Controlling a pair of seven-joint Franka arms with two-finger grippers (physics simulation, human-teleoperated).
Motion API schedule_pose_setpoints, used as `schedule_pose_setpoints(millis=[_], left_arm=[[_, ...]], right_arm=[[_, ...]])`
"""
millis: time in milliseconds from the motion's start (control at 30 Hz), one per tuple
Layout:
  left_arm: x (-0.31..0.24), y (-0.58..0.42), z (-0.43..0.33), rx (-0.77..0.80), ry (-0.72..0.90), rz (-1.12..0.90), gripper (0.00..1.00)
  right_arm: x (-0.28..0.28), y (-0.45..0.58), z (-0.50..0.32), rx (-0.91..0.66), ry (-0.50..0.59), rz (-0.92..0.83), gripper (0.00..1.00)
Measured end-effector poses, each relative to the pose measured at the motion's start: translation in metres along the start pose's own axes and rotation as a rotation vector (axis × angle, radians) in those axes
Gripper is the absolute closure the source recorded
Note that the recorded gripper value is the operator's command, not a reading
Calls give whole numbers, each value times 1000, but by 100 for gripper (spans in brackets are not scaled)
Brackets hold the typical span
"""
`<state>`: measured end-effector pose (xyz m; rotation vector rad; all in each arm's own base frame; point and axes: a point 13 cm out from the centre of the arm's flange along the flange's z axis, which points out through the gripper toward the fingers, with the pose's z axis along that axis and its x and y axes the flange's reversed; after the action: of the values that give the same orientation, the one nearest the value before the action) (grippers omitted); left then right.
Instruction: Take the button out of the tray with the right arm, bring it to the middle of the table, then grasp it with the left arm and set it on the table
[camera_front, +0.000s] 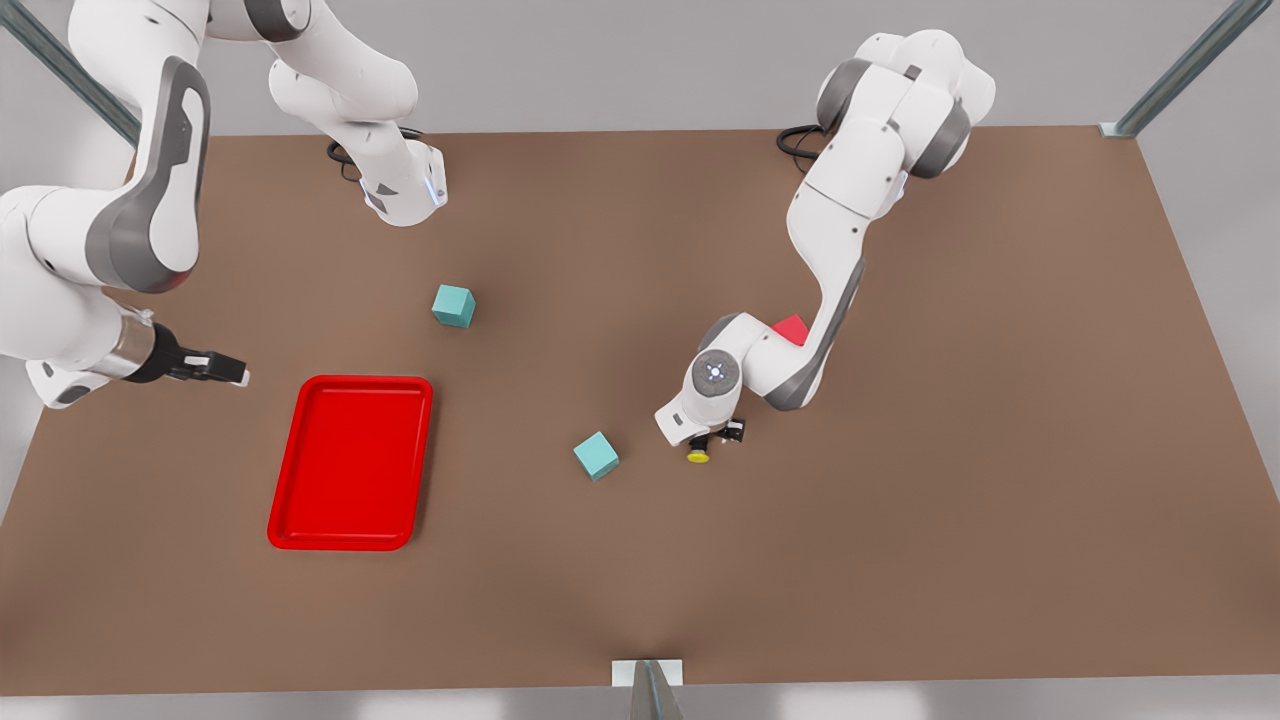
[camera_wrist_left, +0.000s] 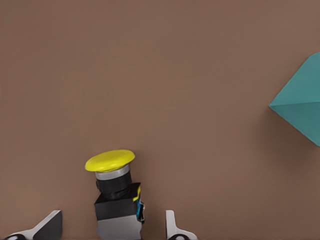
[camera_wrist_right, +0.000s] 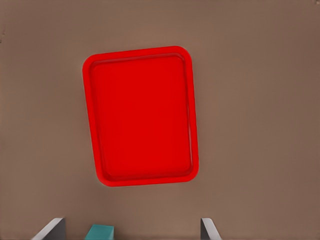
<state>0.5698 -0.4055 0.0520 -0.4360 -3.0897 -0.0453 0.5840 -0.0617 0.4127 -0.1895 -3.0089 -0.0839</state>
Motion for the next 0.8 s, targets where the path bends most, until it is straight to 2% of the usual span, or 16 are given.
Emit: schedule_pose_setpoints(millis=[333, 567, 600, 633, 667, 700, 733, 800], left_arm=[[2, 0, 9, 4, 7, -42, 0], [4, -1, 15, 3, 15, -67, 0], [4, -2, 15, 4, 14, -70, 3], [4, -2, 15, 3, 14, -73, 20], [4, -2, 15, 3, 14, -76, 28], [4, -2, 15, 2, 14, -80, 33], [5, -4, 15, 2, 15, -82, 33], [6, -6, 15, 1, 16, -87, 49]], right_arm=[[-9, -2, 13, 10, 2, -23, 0], [-28, 38, -15, 11, -110, -105, 0], [-31, 35, -16, 11, -119, -103, 0], [-33, 34, -17, 12, -125, -103, 0], [-34, 35, -18, 13, -130, -106, 0], [-35, 36, -19, 13, -135, -109, 0], [-36, 36, -19, 14, -138, -110, 0], [-34, 35, -22, 14, -142, -112, 0]])
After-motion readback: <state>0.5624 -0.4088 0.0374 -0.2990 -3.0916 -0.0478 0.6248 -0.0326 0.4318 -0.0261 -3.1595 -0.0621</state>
